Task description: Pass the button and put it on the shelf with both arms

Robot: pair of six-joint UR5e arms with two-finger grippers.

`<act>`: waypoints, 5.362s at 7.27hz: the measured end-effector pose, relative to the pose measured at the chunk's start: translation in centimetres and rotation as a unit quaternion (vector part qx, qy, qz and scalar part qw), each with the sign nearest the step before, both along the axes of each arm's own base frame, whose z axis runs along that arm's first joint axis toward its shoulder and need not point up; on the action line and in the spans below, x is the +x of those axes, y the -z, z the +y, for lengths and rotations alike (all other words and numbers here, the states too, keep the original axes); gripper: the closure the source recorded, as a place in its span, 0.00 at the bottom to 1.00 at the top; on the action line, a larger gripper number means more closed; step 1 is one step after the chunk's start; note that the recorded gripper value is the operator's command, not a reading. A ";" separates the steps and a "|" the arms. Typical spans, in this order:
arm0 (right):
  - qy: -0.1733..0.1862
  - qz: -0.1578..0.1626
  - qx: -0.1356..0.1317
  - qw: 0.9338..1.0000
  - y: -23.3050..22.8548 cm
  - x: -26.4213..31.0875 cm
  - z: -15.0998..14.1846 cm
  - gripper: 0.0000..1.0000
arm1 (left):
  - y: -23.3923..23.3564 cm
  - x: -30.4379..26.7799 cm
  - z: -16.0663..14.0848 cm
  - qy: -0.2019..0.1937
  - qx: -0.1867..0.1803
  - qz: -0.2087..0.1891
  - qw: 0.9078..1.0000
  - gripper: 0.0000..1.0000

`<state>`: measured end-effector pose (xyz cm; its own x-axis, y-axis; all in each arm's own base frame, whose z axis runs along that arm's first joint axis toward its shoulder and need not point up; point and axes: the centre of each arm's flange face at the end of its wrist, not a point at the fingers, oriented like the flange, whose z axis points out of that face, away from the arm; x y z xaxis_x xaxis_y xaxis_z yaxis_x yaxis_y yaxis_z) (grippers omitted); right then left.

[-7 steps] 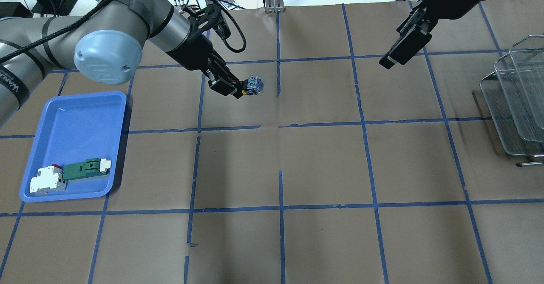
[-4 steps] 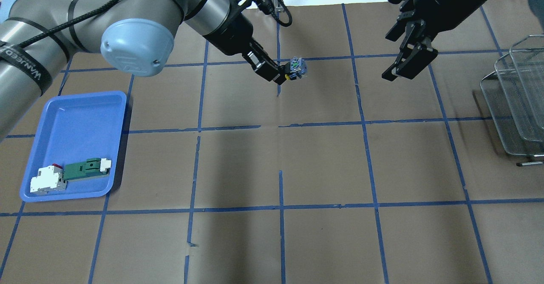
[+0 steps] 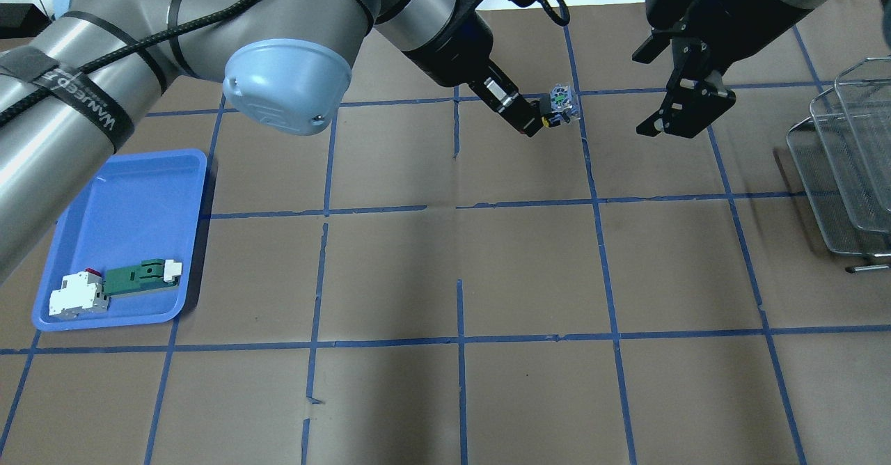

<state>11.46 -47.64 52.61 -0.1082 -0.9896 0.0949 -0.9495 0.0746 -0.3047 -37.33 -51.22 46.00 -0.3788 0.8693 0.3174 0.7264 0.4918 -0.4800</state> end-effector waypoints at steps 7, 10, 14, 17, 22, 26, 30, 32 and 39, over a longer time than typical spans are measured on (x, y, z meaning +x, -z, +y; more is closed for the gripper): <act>0.016 -0.061 0.000 0.998 -1.5 -0.1 1.6 0.00 | -1.9 -1.7 2.2 0.033 -0.031 0.057 0.997 1.00; 0.015 -0.074 0.003 0.997 -1.4 0.3 1.9 0.00 | -2.0 -1.8 2.3 0.041 -0.035 0.061 0.997 1.00; 0.019 -0.096 0.006 0.995 -1.4 0.8 2.0 0.00 | -2.1 -2.0 3.1 0.060 -0.042 0.074 0.995 1.00; 0.014 -0.096 0.003 0.995 -1.3 0.8 1.9 0.79 | -2.8 -1.6 5.0 0.067 -0.045 0.084 0.993 1.00; 0.014 -0.095 0.018 0.995 -1.0 0.8 2.3 1.00 | -3.0 -1.2 5.6 0.062 -0.044 0.084 0.994 1.00; 0.015 -0.096 0.027 0.995 -1.3 0.9 3.0 1.00 | -3.0 -1.1 5.5 0.059 -0.044 0.084 0.994 1.00; 0.015 -0.098 0.032 0.995 -1.6 1.0 3.7 1.00 | -3.2 -1.1 5.5 0.059 -0.050 0.083 0.994 1.00; 0.016 -0.095 0.034 0.995 -1.8 1.0 4.1 1.00 | -3.2 -1.1 5.4 0.059 -0.054 0.083 0.993 0.80; 0.031 -0.051 0.049 0.997 -1.0 -0.8 3.7 1.00 | -4.2 -0.4 4.8 0.033 -0.071 0.054 0.995 0.00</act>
